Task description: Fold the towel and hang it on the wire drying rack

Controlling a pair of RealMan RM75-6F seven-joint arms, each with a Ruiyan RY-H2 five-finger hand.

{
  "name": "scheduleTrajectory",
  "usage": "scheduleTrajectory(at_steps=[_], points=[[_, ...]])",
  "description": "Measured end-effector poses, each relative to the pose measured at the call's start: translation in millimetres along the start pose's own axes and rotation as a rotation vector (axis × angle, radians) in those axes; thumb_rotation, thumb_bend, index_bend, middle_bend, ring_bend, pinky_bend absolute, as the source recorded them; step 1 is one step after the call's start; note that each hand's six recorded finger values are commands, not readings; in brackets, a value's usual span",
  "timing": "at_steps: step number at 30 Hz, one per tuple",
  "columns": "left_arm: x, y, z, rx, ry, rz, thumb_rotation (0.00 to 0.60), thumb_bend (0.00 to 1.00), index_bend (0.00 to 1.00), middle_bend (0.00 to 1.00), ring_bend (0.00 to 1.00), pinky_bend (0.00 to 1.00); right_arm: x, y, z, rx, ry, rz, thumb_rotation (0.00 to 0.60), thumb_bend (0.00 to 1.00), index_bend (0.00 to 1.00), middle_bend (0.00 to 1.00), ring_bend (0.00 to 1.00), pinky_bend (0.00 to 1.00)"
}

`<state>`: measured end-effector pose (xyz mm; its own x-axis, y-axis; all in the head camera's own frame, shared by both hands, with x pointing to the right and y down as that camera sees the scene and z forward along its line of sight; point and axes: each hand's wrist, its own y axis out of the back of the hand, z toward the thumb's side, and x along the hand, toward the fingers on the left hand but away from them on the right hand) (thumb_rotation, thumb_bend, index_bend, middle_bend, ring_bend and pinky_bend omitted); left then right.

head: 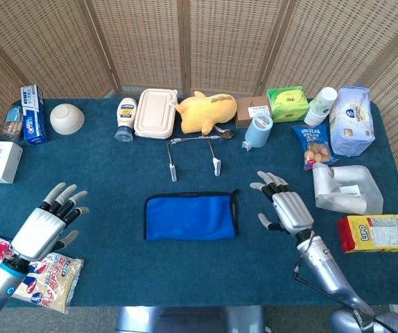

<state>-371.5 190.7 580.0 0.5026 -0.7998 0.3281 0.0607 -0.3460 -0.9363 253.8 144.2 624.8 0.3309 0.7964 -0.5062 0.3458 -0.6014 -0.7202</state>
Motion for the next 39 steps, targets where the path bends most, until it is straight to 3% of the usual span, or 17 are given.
scheduleTrajectory(at_steps=[5,13,21,39], points=[[16,-12,5,0.012,-0.06,0.01,0.6,0.37,0.28,0.13,0.0,0.0,13,12,-9,0.024,-0.034,-0.036,0.6,0.37,0.18,0.04,0.0,0.0],[27,-22,6,0.041,-0.088,0.004,0.6,0.36,0.24,0.11,0.0,0.0,39,22,-28,0.065,-0.082,-0.091,0.6,0.37,0.18,0.04,0.0,0.0],[40,-30,5,0.121,-0.157,-0.017,0.6,0.36,0.23,0.1,0.0,0.0,57,20,-41,0.034,-0.13,-0.108,0.6,0.37,0.17,0.04,0.0,0.0],[86,-72,26,0.175,-0.27,-0.065,0.6,0.36,0.22,0.09,0.0,0.0,75,26,-46,0.007,-0.176,-0.136,0.6,0.37,0.15,0.04,0.0,0.0]])
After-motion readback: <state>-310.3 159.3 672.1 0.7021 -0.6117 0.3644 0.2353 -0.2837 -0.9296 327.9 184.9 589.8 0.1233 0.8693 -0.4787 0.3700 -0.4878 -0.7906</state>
